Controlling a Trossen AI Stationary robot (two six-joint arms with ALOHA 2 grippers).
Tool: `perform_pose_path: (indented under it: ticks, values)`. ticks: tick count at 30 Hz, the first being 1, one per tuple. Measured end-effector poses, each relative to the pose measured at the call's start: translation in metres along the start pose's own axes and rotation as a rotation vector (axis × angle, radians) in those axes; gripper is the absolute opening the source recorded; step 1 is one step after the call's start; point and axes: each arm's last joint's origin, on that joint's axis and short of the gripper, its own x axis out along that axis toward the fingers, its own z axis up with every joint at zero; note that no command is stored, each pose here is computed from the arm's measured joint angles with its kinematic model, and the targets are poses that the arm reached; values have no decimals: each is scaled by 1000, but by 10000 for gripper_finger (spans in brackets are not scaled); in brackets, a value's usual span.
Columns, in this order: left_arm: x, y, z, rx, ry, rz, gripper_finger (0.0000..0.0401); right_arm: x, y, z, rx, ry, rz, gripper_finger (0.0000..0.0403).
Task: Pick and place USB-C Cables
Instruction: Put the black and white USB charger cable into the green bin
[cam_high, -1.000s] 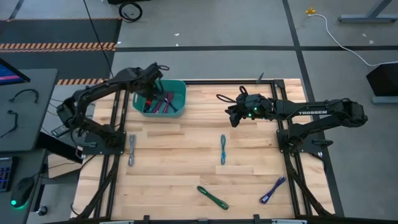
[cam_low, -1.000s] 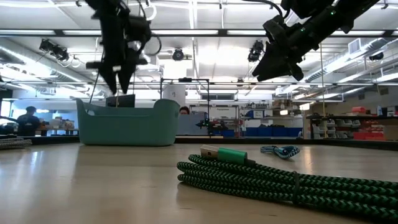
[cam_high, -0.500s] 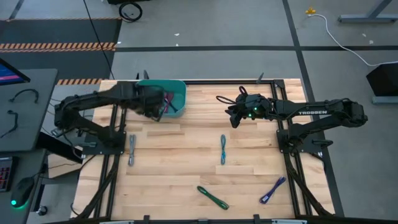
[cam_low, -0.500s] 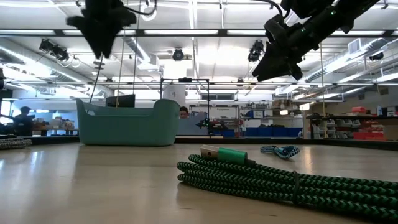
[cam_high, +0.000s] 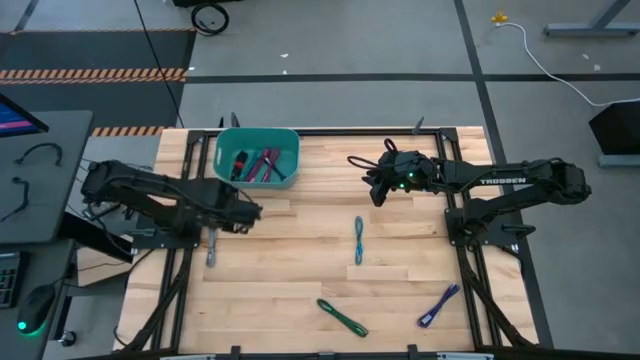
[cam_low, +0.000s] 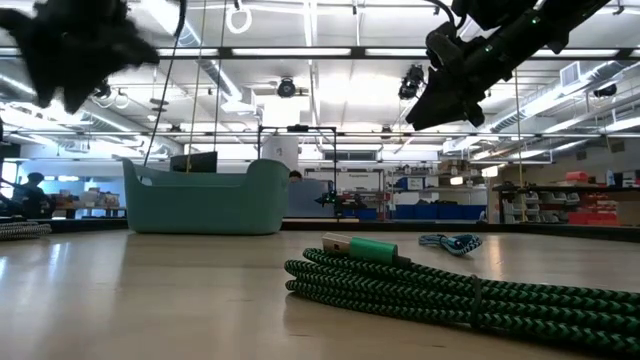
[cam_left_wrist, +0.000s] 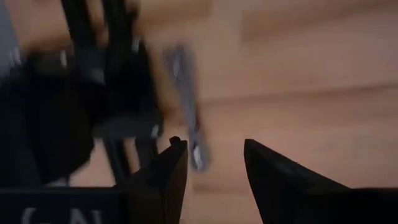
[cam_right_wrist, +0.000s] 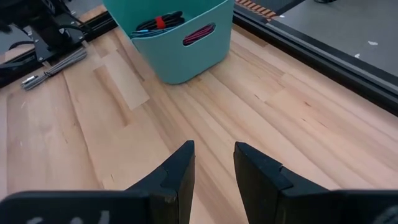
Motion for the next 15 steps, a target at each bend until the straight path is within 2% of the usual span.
perform_pose_path:
  ticks: [4,10,15]
  values:
    - [37,-1,-2,-20,157,-7,178,0,0,0,-23,0,0,117]
    - [83,0,2,-59,255,-99,201,0,0,0,-18,-1,0,117]
    - [106,11,6,-114,316,-43,222,0,0,0,28,-1,0,117]
